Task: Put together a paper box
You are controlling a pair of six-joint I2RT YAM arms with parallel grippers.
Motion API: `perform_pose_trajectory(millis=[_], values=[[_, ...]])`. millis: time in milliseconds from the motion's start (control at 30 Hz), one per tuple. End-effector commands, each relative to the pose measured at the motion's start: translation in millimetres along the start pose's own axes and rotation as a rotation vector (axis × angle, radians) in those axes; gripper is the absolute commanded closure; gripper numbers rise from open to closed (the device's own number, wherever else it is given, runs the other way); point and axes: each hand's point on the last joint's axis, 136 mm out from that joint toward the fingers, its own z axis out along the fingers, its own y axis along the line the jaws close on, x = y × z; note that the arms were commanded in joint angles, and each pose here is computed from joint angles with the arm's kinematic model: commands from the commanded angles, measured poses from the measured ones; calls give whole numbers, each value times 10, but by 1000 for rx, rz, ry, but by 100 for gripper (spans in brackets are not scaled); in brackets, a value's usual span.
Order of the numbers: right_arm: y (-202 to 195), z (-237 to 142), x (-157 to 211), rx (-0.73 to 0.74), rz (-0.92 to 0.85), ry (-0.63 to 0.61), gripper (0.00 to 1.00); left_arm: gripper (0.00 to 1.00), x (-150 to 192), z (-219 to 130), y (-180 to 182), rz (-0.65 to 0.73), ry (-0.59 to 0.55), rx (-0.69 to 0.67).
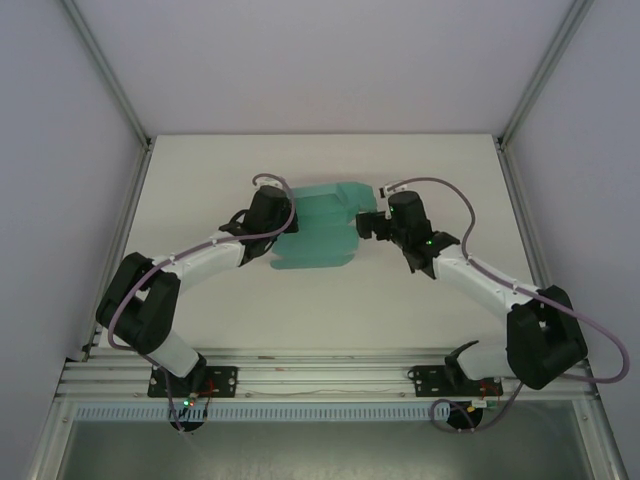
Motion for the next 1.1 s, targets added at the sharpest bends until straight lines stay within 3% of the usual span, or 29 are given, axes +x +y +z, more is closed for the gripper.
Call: perform_pose_trajectory(millis=[0,267,500,633,867,1067], values=[[134,1,-250,-60,-24,-69,0,100,-49,-28,-143,8,-5,57],[507,343,-177,-228,56,-36,0,100,-65,-6,-243,-43,-10,112],[335,528,-168,40,-15,-89,1,100,-71,-1,-241,-64,-9,108],[228,306,-214,74,-10,-97,0,100,-73,-12,-124,-54,-14,49],[139,-441,-73,-49,-49,-53,0,100,1,9,49,-26,11,7],[-392,-788,-323,-60,151,-140,0,100,-8,-64,15,32,9,31]])
